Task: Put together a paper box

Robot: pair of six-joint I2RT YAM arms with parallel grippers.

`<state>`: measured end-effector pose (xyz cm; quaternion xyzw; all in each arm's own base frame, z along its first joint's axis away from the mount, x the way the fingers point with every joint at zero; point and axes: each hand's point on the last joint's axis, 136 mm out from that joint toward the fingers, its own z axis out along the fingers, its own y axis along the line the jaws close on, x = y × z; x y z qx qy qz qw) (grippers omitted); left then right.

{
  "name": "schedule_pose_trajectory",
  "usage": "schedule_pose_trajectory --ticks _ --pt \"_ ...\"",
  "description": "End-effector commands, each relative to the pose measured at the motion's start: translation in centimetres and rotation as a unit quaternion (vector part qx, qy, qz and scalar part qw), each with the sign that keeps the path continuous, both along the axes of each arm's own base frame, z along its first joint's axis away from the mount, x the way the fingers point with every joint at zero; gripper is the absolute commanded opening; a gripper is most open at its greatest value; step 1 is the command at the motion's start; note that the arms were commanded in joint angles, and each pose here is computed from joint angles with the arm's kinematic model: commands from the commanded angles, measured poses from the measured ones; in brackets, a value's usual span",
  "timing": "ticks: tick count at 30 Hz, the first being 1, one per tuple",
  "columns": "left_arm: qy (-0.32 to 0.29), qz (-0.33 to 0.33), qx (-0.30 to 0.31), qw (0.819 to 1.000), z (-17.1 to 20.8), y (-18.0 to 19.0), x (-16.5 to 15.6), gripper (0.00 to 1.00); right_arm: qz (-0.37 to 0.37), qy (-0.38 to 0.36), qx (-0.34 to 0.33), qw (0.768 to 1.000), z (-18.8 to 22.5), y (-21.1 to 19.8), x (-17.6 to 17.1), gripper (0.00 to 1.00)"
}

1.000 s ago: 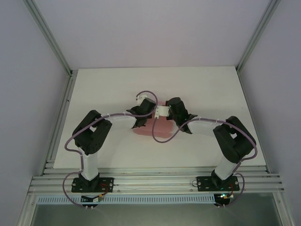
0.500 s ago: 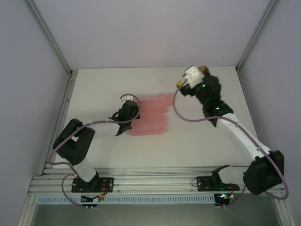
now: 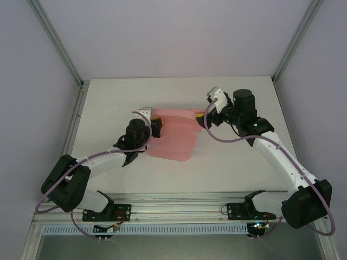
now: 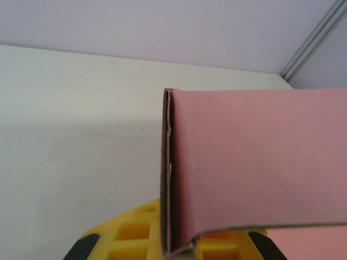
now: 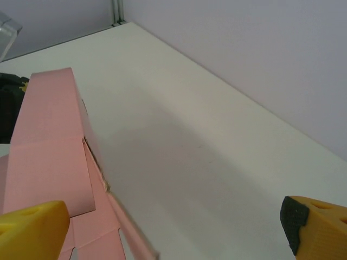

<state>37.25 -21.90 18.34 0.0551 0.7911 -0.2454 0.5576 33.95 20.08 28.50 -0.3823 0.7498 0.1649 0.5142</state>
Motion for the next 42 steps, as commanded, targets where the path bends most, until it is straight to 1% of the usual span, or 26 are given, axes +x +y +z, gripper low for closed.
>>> schedule_pose_trajectory --ticks 1,5,8,9,10,12,15,17,18,19,21,23,24,25,27,28,29,31,34,37,39,42 --pt "-0.026 -0.035 -0.012 0.999 1.5 -0.9 -0.7 0.00 0.022 0.032 0.013 0.999 -1.1 1.1 -0.2 1.00" --pt "-0.021 -0.028 -0.014 0.999 1.2 -0.8 -0.4 0.00 0.045 0.040 0.022 0.998 -1.7 2.4 -0.5 1.00" --pt "-0.012 -0.023 -0.018 1.000 0.9 -1.0 0.0 0.00 0.029 0.028 0.020 0.999 -2.3 3.2 0.0 1.00" --pt "-0.007 -0.021 -0.016 1.000 0.7 -1.0 0.2 0.00 0.014 0.018 0.019 1.000 -2.5 3.2 0.5 1.00" --pt "-0.002 -0.014 -0.017 1.000 0.6 -1.0 0.5 0.00 -0.019 0.005 0.026 0.999 -2.4 3.1 1.3 1.00" --pt "0.009 -0.006 -0.020 1.000 0.2 -1.0 0.8 0.00 -0.045 -0.011 0.037 0.998 -2.3 3.5 1.7 1.00" --pt "0.021 -0.002 -0.027 0.999 -0.4 -1.2 1.2 0.00 -0.113 -0.054 0.032 0.992 -2.3 3.2 2.8 1.00" --pt "0.024 0.003 -0.027 0.999 -0.7 -1.1 1.3 0.00 -0.184 -0.069 0.046 0.979 -1.6 1.2 3.7 1.00" --pt "0.024 0.008 -0.025 0.999 -0.8 -0.9 1.3 0.00 -0.229 -0.076 0.052 0.969 -1.2 -0.3 4.1 1.00" --pt "0.025 0.013 -0.024 0.999 -0.8 -0.7 1.4 0.00 -0.254 -0.082 0.052 0.962 -0.8 -1.3 4.1 1.00" --pt "0.029 0.030 -0.027 0.999 -0.8 -0.1 1.5 0.00 -0.270 -0.087 0.046 0.958 0.1 -2.5 3.4 1.00" --pt "0.034 0.054 -0.039 0.997 -0.7 0.8 1.8 0.00 -0.255 -0.071 0.049 0.963 0.2 -2.8 1.9 1.00" --pt "0.039 0.072 -0.049 0.995 -0.8 1.6 2.2 0.00 -0.253 -0.051 0.068 0.964 0.3 -3.2 1.0 1.00" --pt "0.044 0.081 -0.056 0.994 -0.9 2.3 2.6 0.00 -0.264 -0.019 0.097 0.959 0.2 -4.1 0.4 1.00" --pt "0.071 0.098 -0.087 0.989 -1.5 3.7 3.6 0.00 -0.289 0.079 0.172 0.938 -1.2 -6.5 -0.2 1.00" --pt "0.085 0.092 -0.111 0.986 -1.7 4.0 4.0 0.00 -0.296 0.120 0.207 0.925 -2.1 -7.6 -0.3 1.00" --pt "0.090 0.072 -0.141 0.983 -1.4 3.9 4.2 0.00 -0.297 0.157 0.240 0.911 -3.1 -8.3 -0.3 1.00" --pt "0.079 0.043 -0.177 0.980 -0.6 3.4 4.2 0.00 -0.272 0.193 0.277 0.901 -4.5 -8.2 -0.3 1.00" --pt "0.075 0.028 -0.185 0.980 0.0 3.0 4.0 0.00 -0.210 0.204 0.311 0.904 -5.0 -6.1 -0.1 1.00" --pt "0.075 0.024 -0.184 0.980 0.4 3.0 3.6 0.00 -0.142 0.202 0.345 0.905 -4.0 -4.1 0.3 1.00" --pt "0.074 0.020 -0.185 0.980 0.6 2.9 3.3 0.00 -0.108 0.216 0.350 0.905 -3.7 -2.9 0.8 1.00" --pt "0.075 0.012 -0.182 0.980 0.7 2.7 3.0 0.00 -0.078 0.234 0.332 0.910 -3.6 -1.1 1.4 1.00"
